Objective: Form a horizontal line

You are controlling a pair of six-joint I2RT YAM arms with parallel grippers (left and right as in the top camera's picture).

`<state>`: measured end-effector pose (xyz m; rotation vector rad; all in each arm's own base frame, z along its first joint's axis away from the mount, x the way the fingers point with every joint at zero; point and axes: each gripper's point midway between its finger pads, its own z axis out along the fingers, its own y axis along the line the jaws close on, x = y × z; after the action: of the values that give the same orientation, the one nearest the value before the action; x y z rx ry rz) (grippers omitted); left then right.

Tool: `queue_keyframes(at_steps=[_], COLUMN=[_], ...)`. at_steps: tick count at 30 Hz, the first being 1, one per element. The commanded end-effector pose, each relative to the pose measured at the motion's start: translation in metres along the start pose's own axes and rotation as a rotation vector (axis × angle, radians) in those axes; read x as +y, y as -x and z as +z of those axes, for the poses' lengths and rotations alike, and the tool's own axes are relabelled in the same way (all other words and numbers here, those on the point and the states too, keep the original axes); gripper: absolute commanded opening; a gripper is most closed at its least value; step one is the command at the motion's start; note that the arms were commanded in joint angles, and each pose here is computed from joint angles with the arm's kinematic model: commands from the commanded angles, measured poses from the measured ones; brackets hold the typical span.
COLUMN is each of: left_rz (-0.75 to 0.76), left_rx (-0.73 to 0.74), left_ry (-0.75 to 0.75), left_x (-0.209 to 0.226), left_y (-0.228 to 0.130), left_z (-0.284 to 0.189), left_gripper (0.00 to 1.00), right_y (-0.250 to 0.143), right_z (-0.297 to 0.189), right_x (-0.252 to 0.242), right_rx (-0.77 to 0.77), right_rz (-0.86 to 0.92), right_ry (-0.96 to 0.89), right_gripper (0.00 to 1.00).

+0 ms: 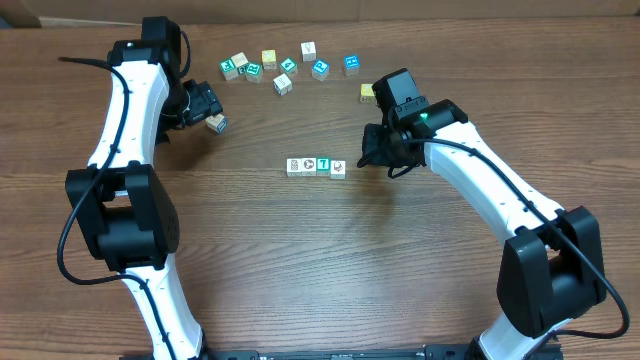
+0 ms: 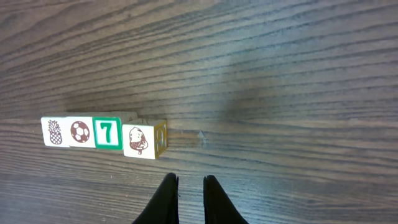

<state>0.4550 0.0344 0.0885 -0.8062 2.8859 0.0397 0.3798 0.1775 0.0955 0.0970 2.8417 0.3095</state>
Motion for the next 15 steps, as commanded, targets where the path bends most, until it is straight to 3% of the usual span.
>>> queue_keyframes(at_steps=[1, 4, 15], left_rz=[0.017, 0.017, 0.017], left_rx=[-0.008, -0.008, -0.008], left_ry=[-0.001, -0.001, -0.001], left_x=[-0.0045, -0.0045, -0.0045], left_y=[0.002, 0.002, 0.002], left_z=[0.0001, 0.0001, 0.0001], left_gripper=[1.0, 1.0, 1.0], right_y=[0.0019, 0.0017, -0.0021], right_z=[0.0022, 0.0023, 0.0023], right_x=[-0.0039, -0.0038, -0.0052], right_rx=[-0.007, -0.007, 0.008], right_rz=[0.005, 0.004, 0.004], right_ry=[-0.013, -0.014, -0.021], right_gripper=[0.11, 0.04, 0.04])
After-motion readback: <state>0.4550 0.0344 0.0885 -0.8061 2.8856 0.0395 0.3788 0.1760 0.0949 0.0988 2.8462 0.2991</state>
